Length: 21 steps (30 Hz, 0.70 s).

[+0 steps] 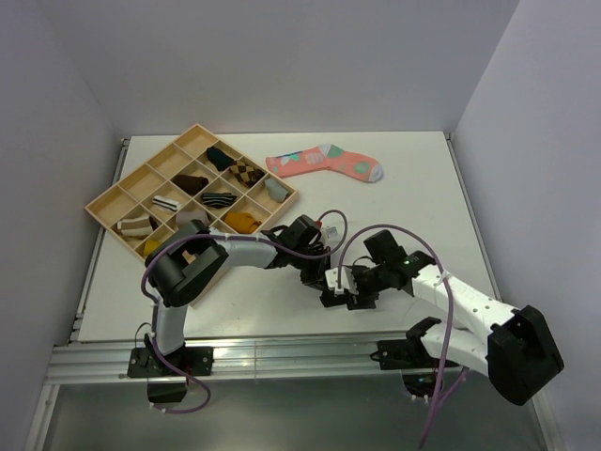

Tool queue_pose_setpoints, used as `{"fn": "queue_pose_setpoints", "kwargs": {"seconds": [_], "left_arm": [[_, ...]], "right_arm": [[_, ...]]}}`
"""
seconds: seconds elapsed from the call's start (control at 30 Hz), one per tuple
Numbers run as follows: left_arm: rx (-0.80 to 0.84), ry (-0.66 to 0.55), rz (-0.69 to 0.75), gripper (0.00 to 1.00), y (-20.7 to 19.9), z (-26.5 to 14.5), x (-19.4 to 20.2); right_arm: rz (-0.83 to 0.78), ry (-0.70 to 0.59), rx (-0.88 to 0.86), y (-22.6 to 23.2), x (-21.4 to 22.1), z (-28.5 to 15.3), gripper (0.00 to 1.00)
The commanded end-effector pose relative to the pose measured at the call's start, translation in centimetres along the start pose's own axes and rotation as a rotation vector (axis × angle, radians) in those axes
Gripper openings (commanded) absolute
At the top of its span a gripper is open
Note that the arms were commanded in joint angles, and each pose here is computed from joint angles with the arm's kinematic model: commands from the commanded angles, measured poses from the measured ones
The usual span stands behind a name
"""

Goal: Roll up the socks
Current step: Roll the sock at the center of the board.

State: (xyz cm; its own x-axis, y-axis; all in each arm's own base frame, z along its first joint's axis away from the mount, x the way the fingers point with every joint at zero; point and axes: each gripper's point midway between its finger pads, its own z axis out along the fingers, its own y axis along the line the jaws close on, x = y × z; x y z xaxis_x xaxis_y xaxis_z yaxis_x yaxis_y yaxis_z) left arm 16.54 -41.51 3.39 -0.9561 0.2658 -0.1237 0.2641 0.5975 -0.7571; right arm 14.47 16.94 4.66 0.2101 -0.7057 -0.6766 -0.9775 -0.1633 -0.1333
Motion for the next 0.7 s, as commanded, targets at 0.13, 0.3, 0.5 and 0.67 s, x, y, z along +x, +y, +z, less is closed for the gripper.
{"fn": "queue_pose_setpoints", "kwargs": {"seconds": [0.13, 0.3, 0.5, 0.67], "left_arm": [[-0.030, 0.033, -0.005, 0.00, 1.3, 0.7, 0.8], [-0.022, 0.024, -0.021, 0.00, 1.3, 0.6, 0.5], [0.001, -0.010, -0.056, 0.05, 1.1, 0.4, -0.2], [0.024, -0.089, -0.085, 0.15, 0.6, -0.6, -1.4]], "right_arm": [[-0.018, 0.075, 0.025, -1.0, 1.2, 1.4, 0.65], [0.003, 0.107, 0.018, -0.7, 2.2, 1.8, 0.51], [0.037, 0.126, 0.019, -0.9, 2.3, 1.7, 0.24], [0.075, 0.132, -0.013, -0.6, 2.3, 1.9, 0.15]]}}
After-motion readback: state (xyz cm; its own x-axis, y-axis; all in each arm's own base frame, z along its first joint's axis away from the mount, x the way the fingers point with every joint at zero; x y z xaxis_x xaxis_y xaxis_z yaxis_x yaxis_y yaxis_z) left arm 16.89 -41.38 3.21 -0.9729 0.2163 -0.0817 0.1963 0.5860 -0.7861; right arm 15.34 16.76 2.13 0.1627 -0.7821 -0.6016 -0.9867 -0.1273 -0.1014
